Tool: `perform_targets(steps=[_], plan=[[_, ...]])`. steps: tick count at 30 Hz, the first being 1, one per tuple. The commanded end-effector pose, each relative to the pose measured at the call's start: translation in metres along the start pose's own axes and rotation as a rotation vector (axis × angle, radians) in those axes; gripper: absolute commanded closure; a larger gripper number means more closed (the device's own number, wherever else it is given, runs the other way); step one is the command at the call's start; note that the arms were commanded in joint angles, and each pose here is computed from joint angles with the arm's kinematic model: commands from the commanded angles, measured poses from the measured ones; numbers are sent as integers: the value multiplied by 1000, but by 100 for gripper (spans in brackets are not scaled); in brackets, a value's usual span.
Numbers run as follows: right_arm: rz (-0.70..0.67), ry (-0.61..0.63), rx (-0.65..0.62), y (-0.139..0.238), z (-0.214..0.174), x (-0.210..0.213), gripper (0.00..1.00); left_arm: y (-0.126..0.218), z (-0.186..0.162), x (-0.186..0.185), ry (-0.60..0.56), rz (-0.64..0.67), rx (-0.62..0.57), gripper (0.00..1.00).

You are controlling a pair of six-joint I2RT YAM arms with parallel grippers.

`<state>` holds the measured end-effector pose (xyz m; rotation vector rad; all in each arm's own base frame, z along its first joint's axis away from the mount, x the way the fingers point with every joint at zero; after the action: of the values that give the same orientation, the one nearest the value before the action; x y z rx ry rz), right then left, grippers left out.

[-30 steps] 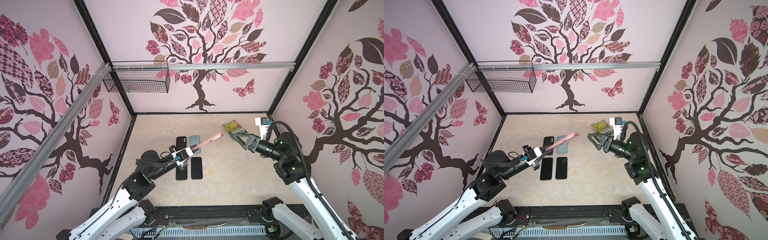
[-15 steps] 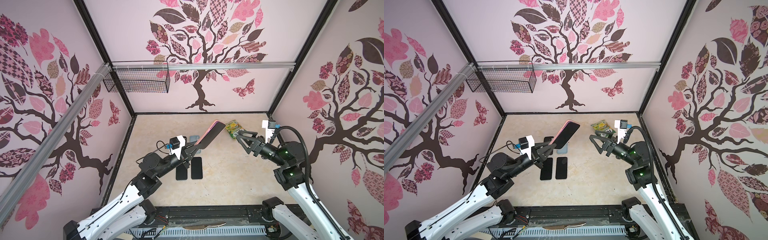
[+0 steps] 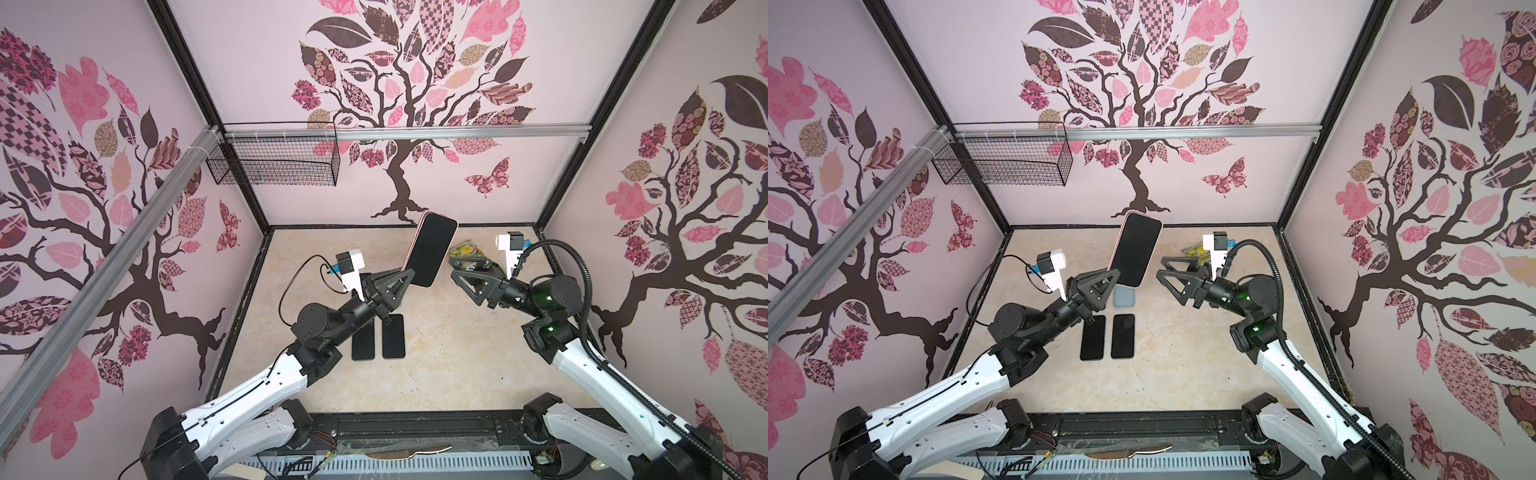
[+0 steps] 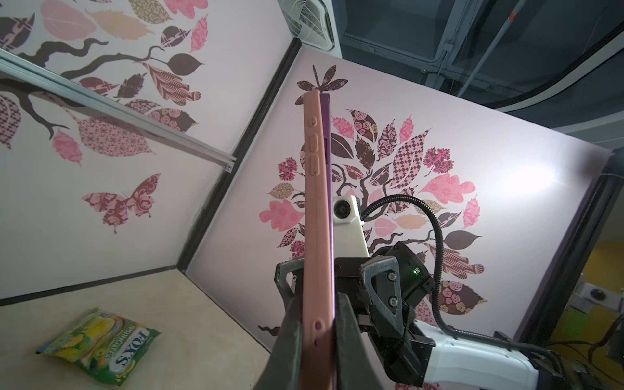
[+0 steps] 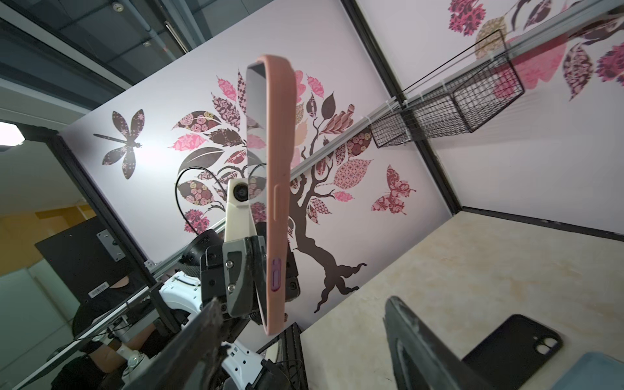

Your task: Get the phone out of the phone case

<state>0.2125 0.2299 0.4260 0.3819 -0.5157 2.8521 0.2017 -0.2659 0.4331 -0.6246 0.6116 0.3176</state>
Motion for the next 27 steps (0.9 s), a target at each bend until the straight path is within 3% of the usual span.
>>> perform_targets(steps=[1, 5, 11, 17, 27], plan=[[152, 117, -9, -12, 21, 38, 24, -3, 33, -53, 29, -183, -77, 100], [199, 106, 29, -20, 14, 44, 27, -5, 31, -55, 30, -204, -68, 100], [246, 98, 65, -26, 8, 50, 46, -9, 25, -53, 39, -208, -47, 100], [251, 99, 75, -26, 7, 51, 58, -10, 26, -51, 43, -202, -51, 100], [242, 91, 78, -26, 6, 50, 67, -14, 20, -52, 45, -208, -23, 100]])
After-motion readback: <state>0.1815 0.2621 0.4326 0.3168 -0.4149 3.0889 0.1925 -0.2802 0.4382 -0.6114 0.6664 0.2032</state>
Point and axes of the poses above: each gripper's point midway between its finger pads, its own y axis back along the fingers, its own x axis along the line the jaws close on, z = x × y, the point moved 1 cm from there along y, back along the fingers, and after that the axes turned 12 degrees about y, right-handed, at the moved point
